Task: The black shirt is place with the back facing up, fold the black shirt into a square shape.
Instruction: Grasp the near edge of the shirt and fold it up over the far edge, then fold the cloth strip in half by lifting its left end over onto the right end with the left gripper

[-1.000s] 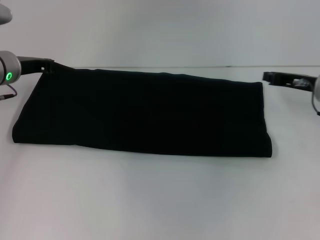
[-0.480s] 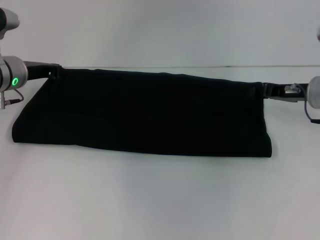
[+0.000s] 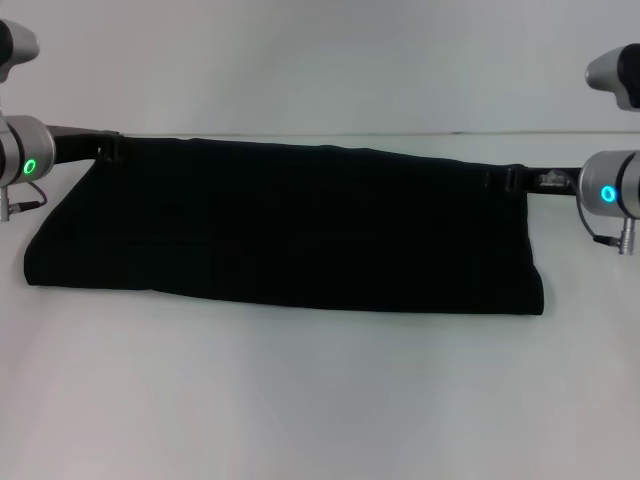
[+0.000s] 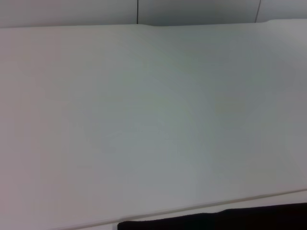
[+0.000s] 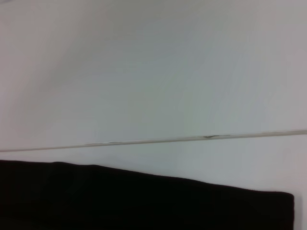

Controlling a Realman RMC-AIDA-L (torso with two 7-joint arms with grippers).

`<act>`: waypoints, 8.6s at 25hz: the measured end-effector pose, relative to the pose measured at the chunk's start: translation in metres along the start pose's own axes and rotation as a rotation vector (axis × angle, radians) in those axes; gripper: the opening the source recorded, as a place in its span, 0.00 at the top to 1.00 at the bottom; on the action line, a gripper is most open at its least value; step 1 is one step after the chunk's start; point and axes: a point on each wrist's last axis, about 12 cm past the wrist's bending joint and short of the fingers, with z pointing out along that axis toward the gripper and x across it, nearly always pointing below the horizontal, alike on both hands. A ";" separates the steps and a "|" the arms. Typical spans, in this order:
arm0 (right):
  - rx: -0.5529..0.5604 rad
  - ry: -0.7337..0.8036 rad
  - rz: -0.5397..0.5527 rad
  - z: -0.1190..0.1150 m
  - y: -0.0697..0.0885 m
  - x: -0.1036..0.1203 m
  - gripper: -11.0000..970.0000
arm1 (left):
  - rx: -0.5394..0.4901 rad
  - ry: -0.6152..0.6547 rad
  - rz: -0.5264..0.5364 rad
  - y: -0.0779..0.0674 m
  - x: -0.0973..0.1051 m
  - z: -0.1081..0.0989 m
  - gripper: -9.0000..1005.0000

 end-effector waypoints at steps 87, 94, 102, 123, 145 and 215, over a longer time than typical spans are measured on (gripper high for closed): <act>0.001 -0.181 0.073 -0.004 0.001 -0.019 0.98 | -0.150 -0.173 0.076 -0.011 -0.038 0.006 0.97; 0.050 -0.222 0.114 -0.009 -0.013 -0.020 0.87 | -0.226 -0.190 0.027 0.003 -0.033 0.003 0.85; -0.116 -0.213 0.145 -0.032 -0.030 -0.015 0.38 | -0.028 -0.155 -0.143 0.018 -0.011 -0.019 0.52; -0.541 -0.099 -0.084 -0.078 -0.028 0.012 0.15 | 0.414 0.198 -0.848 0.025 0.071 -0.081 0.07; -0.520 -0.083 -0.156 -0.069 -0.016 0.001 0.15 | 0.202 0.192 -1.316 0.046 0.101 -0.071 0.07; -0.616 -0.116 -0.234 -0.077 -0.007 -0.005 0.15 | 0.094 0.049 -1.352 0.047 0.096 -0.047 0.07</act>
